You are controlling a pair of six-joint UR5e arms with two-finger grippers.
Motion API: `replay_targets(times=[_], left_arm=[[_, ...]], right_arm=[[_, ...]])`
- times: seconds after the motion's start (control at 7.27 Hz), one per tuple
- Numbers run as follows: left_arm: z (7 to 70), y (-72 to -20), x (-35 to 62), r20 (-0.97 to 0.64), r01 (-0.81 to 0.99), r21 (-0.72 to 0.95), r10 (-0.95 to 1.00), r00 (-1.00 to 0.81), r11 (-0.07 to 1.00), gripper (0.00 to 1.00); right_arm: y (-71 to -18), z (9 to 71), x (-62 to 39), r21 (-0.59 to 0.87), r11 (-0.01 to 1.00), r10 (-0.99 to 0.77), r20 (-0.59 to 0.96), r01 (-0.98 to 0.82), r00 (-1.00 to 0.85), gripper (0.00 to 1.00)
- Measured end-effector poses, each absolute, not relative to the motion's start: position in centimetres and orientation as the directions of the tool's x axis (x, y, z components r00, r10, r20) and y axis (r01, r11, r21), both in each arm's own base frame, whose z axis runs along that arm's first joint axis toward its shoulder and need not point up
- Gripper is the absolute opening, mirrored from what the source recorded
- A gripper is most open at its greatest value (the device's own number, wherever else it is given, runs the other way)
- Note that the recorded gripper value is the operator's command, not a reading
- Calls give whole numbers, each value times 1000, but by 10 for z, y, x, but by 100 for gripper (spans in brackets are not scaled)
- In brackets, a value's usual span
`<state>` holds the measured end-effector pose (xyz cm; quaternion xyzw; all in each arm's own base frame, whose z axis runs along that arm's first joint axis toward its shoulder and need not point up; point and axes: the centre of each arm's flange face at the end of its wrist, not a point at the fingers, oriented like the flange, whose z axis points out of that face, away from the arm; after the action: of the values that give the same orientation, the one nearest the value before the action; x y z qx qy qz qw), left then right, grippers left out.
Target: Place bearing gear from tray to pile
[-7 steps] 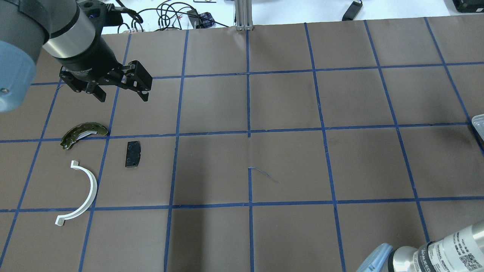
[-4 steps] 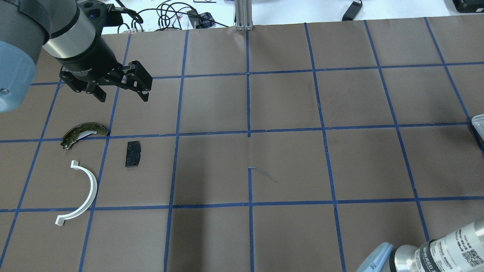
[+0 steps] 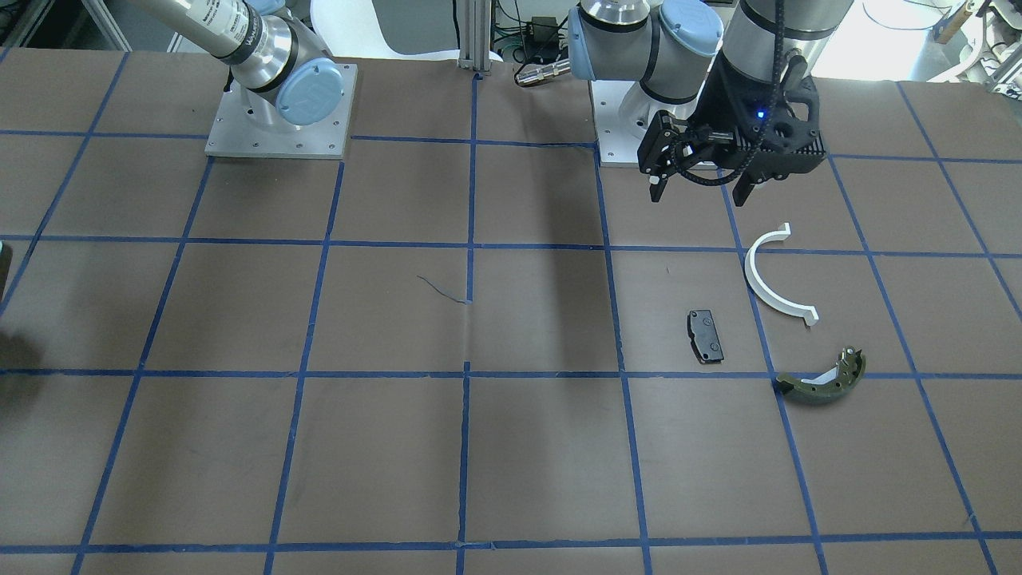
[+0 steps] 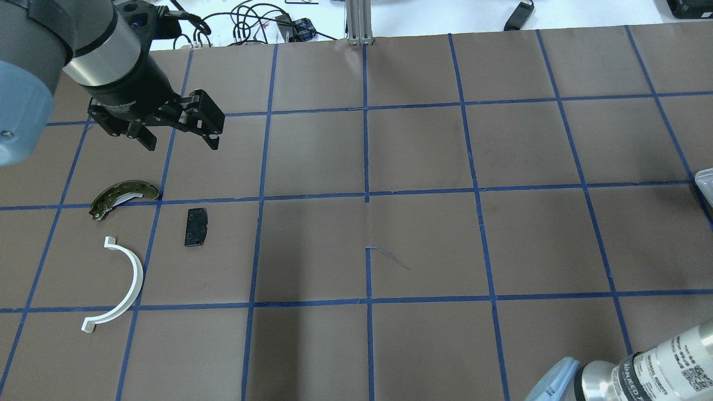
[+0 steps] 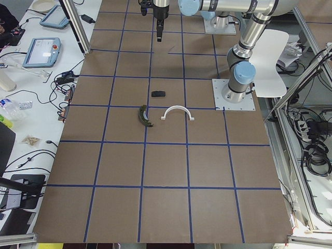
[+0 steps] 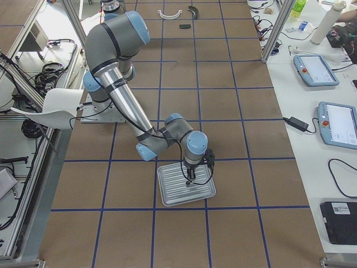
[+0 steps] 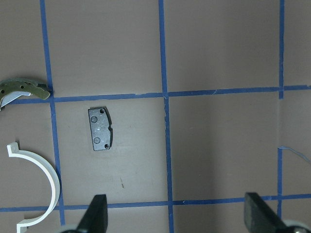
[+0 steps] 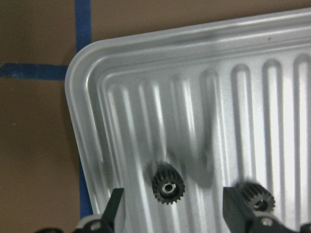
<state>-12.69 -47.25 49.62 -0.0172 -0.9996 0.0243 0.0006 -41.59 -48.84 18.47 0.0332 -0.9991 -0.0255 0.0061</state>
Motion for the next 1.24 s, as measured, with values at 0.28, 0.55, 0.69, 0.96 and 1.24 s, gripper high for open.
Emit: replay_targets(times=[0.28,0.55,0.69,0.96,1.24], left_arm=[[496,-472,-127,0,34,-48,34,-999,998,100],[496,-472,-127,0,34,-47,34,-999,998,100],[495,-472,-127,0,34,-46,34,-999,998,100],[495,-472,-127,0,34,-47,34,-999,998,100],[496,-472,-127,0,34,-48,34,-999,998,100]], right_arm=[[-488,179,-416,56,996,-64,2,-64,-998,47],[-489,178,-416,55,997,-63,1,-62,-998,19],[-490,179,-416,52,997,-62,-1,-62,-998,3],[-490,180,-416,46,997,-62,-4,-62,-998,0],[-490,193,-415,41,997,-63,7,-62,-998,0]])
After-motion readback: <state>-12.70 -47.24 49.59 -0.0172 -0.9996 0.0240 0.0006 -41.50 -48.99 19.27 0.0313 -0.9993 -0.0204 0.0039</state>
